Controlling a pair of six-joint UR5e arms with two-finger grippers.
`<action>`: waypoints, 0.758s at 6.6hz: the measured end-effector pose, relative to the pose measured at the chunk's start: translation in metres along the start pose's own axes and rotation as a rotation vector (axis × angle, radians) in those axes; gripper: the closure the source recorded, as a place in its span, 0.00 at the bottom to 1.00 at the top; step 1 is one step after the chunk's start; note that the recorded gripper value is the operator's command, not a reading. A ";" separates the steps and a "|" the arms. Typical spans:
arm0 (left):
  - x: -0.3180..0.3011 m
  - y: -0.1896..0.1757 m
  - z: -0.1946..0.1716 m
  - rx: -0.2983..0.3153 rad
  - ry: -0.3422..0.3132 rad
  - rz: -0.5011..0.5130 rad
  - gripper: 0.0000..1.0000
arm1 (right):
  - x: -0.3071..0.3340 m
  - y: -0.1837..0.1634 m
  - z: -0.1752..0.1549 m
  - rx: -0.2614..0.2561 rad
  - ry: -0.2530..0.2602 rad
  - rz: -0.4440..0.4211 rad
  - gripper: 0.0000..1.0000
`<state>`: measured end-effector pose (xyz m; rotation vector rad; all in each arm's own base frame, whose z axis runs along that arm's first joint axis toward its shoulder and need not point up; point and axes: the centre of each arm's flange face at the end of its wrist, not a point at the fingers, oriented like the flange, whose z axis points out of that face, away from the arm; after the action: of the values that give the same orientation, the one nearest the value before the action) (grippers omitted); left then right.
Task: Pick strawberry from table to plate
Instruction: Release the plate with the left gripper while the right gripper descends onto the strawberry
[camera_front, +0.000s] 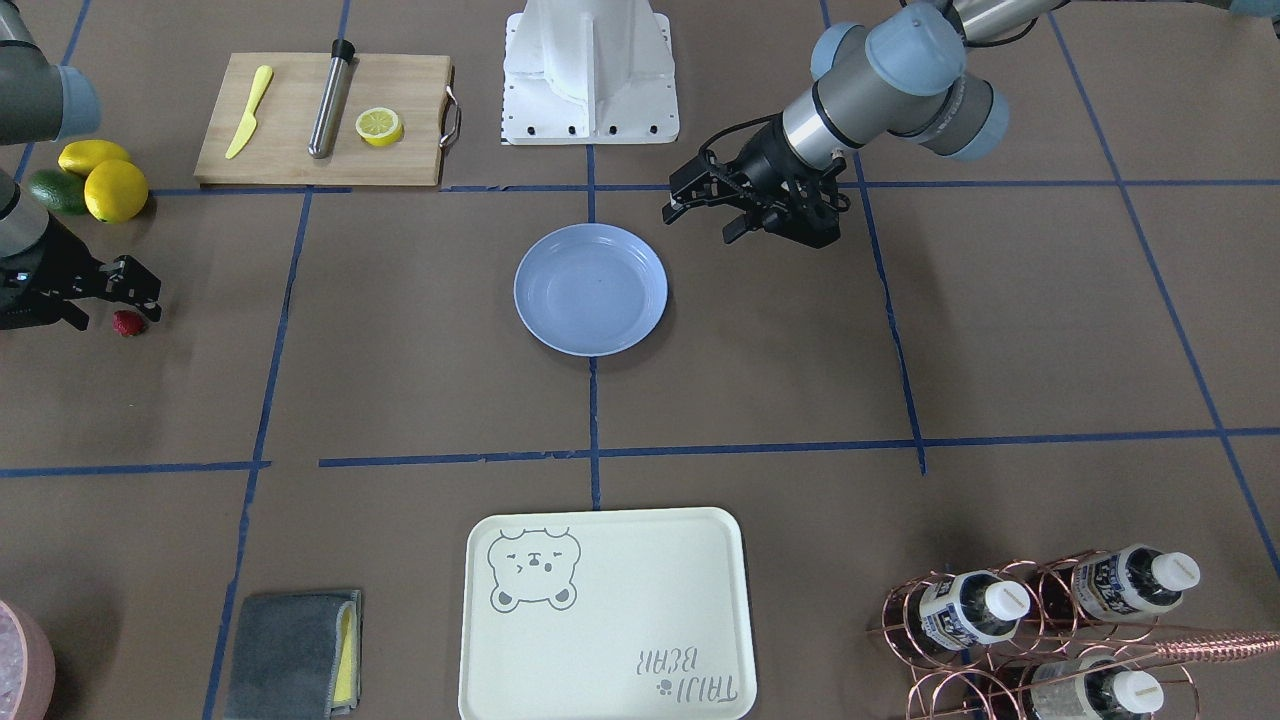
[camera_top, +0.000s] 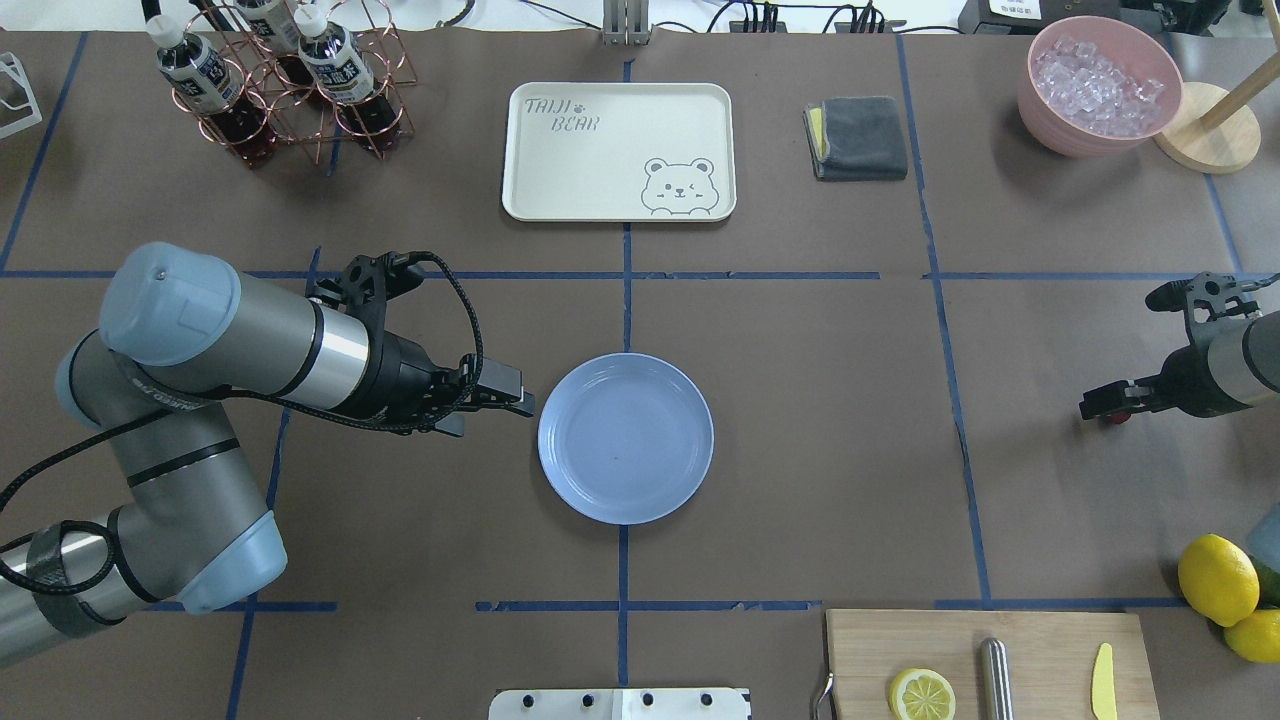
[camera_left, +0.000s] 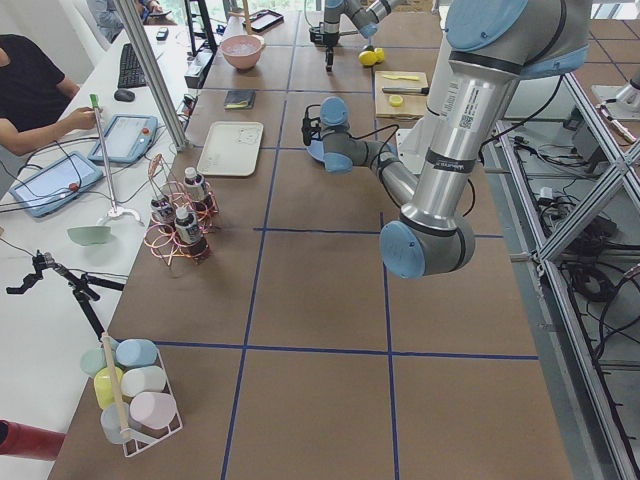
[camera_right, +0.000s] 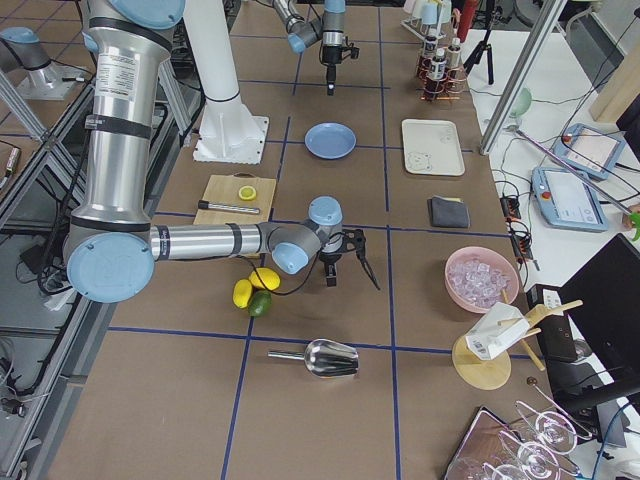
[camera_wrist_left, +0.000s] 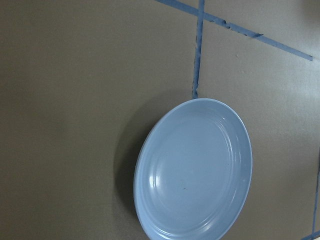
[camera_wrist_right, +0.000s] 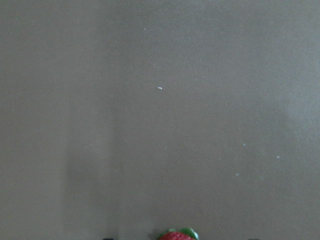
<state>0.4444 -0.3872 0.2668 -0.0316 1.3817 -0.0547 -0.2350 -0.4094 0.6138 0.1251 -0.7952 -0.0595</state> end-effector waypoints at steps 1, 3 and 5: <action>0.000 0.000 0.000 0.000 0.001 -0.001 0.00 | -0.002 -0.003 0.001 0.005 -0.002 -0.003 0.57; 0.002 0.000 0.000 0.000 0.002 -0.004 0.00 | 0.000 0.000 0.000 0.002 -0.003 -0.002 0.68; 0.003 0.001 0.001 -0.002 0.005 -0.022 0.00 | 0.002 0.005 -0.006 0.001 -0.011 -0.005 1.00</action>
<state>0.4457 -0.3867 0.2635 -0.0477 1.3861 -0.0717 -0.2297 -0.4039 0.6118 0.1278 -0.8057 -0.0642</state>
